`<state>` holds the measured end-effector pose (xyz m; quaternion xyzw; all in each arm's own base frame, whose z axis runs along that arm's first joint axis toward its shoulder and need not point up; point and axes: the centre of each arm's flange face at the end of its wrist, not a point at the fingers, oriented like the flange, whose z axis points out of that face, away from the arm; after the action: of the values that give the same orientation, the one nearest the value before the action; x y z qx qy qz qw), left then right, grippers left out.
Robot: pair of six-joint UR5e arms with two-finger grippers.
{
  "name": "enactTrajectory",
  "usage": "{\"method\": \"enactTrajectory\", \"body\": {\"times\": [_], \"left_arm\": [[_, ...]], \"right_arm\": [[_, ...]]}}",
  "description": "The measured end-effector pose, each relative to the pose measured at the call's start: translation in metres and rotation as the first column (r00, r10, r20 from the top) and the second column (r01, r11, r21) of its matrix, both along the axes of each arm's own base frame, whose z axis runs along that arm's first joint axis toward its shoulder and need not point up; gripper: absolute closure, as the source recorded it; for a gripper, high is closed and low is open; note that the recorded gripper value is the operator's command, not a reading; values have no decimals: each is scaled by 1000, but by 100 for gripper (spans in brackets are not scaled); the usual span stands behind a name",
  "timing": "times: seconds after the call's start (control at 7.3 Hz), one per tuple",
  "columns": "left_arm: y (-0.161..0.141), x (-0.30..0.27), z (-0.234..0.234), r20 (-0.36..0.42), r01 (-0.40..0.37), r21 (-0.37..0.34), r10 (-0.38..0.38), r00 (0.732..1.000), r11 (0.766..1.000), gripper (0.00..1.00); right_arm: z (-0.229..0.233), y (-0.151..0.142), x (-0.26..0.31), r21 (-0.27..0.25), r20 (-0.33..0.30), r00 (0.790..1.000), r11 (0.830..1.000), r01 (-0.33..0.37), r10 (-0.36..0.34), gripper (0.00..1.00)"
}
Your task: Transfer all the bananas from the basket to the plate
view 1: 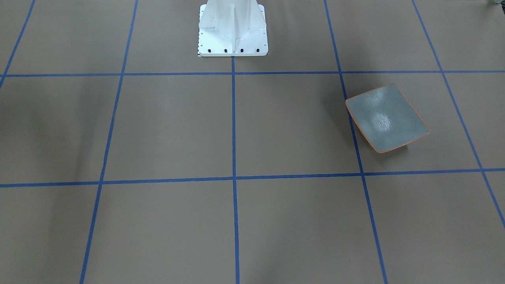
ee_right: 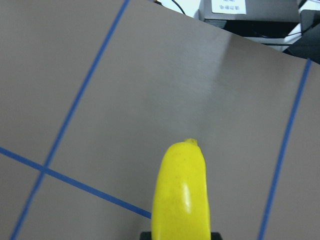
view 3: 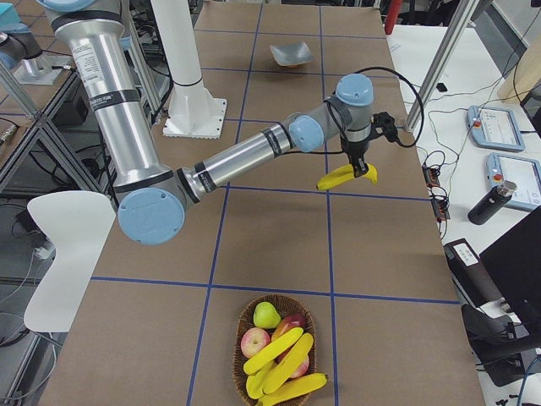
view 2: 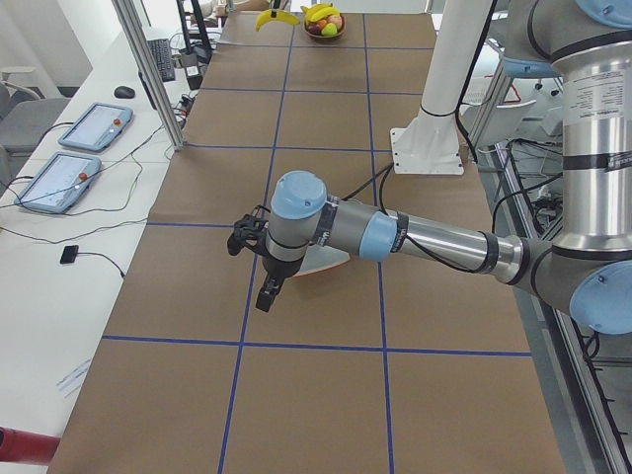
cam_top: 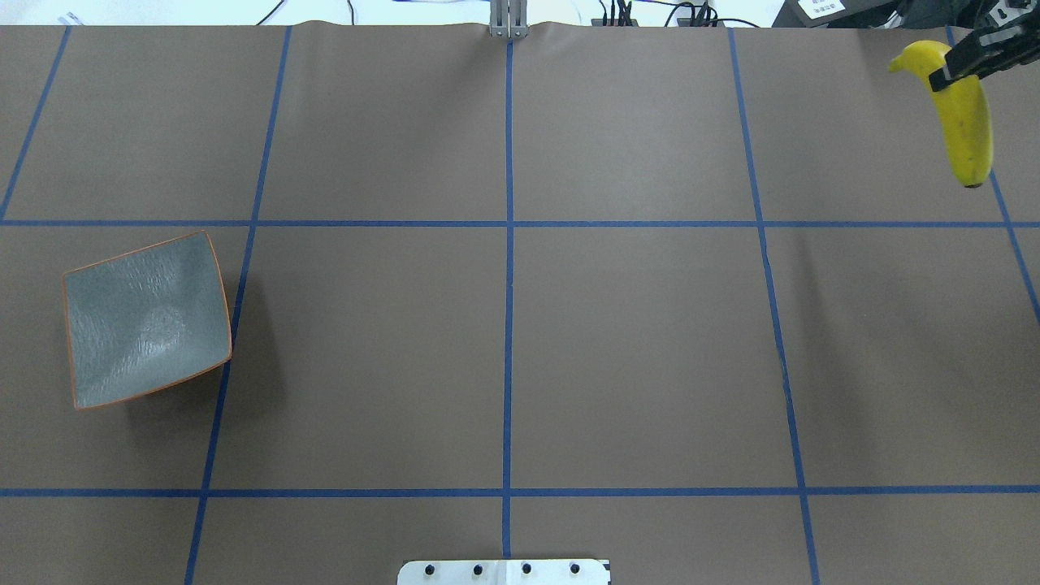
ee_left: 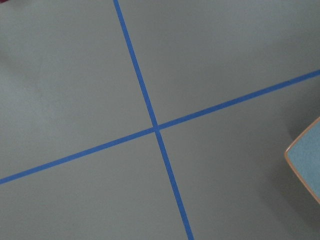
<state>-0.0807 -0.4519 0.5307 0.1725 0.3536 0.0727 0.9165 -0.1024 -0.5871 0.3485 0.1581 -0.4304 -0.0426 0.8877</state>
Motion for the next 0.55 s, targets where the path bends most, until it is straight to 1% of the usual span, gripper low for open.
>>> {"method": "enactTrajectory", "body": {"times": [0.14, 0.27, 0.41, 0.55], "left_arm": [[-6, 3, -16, -56, 58, 3, -57, 997, 998, 0], [-9, 7, -32, -115, 92, 47, -86, 990, 995, 0], [-9, 15, -46, -177, 101, 92, -83, 981, 991, 0], [-12, 29, -61, -239, 81, 114, -51, 970, 990, 0]], "right_arm": [[-45, 7, -39, -60, 63, 997, 997, -39, 43, 100], [-85, 16, -74, -115, 113, 990, 991, -70, 83, 100], [-124, 28, -110, -162, 155, 980, 982, -97, 122, 100], [-158, 42, -141, -201, 197, 967, 972, -121, 161, 100]]}}
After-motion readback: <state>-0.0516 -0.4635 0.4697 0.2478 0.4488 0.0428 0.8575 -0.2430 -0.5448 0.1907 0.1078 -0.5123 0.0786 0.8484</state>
